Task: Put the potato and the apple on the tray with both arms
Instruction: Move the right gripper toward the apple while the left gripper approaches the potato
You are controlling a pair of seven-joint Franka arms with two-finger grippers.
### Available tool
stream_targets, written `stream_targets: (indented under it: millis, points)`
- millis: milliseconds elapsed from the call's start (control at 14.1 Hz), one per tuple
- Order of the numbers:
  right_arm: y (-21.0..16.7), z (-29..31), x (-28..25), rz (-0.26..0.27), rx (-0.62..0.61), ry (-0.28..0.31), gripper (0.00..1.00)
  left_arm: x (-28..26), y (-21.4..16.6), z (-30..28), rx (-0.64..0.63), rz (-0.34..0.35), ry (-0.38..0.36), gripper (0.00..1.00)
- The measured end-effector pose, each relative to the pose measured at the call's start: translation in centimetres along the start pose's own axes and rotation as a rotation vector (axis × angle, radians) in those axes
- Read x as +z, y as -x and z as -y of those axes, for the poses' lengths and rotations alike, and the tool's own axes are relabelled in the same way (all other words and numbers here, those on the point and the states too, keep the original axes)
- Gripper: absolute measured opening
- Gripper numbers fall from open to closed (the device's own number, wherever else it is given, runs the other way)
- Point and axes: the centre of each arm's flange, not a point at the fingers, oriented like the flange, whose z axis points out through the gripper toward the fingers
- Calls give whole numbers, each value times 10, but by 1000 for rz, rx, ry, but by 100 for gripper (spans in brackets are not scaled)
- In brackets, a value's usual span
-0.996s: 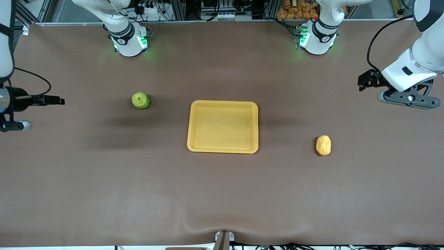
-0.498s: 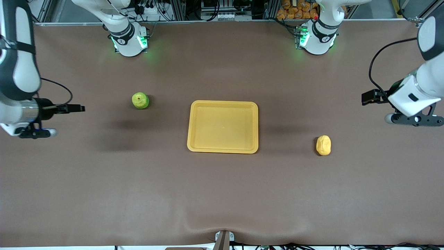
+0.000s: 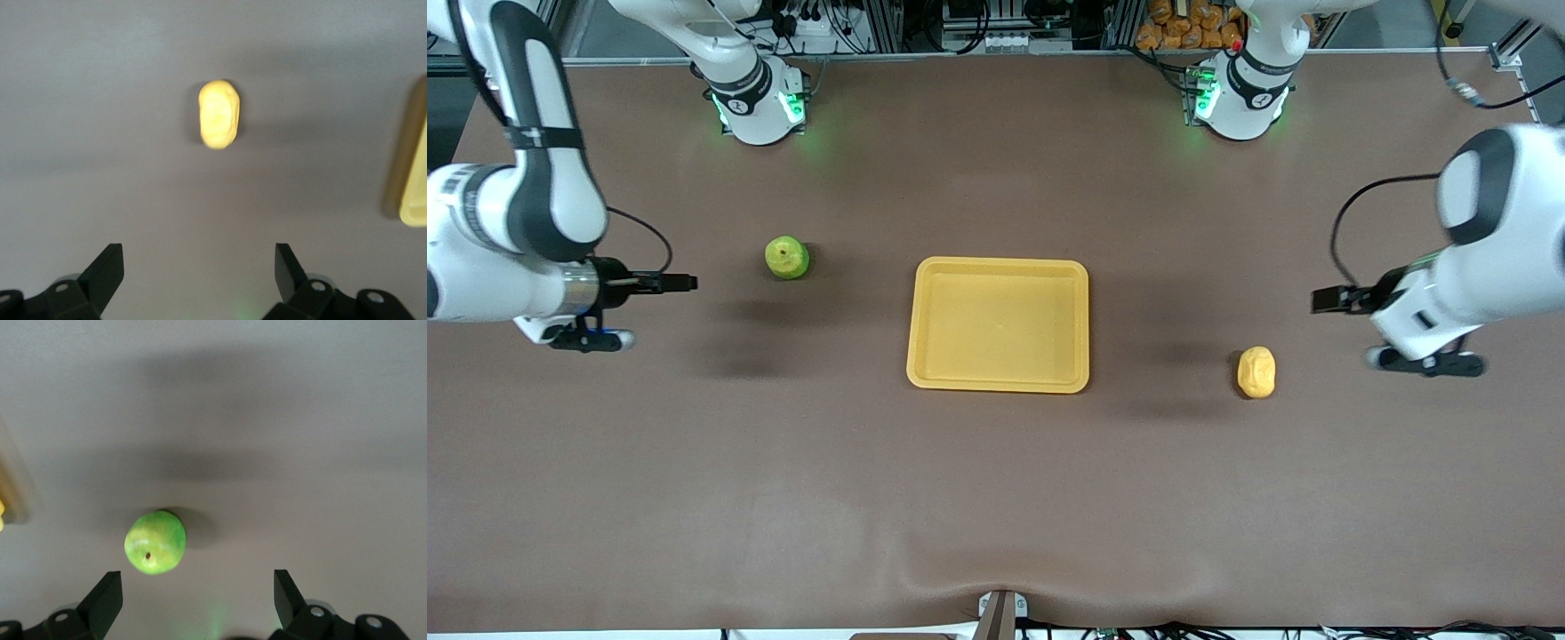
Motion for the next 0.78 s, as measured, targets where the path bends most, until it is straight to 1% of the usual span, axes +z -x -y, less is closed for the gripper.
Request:
stream_targets:
  millis: [285,427,569,783]
  points:
    - [11,39,39,-2,97,23,100,61,-2,-4,6,-86,3,100]
    - [14,59,52,-21,119,34,100,88,2,-5,7,-133,4,100]
    - [18,60,68,-38,128,39,100,114,8,-5,7,-167,6,100]
    - [24,53,91,-22,138,44,100,148,11,-6,9,-204,12,100]
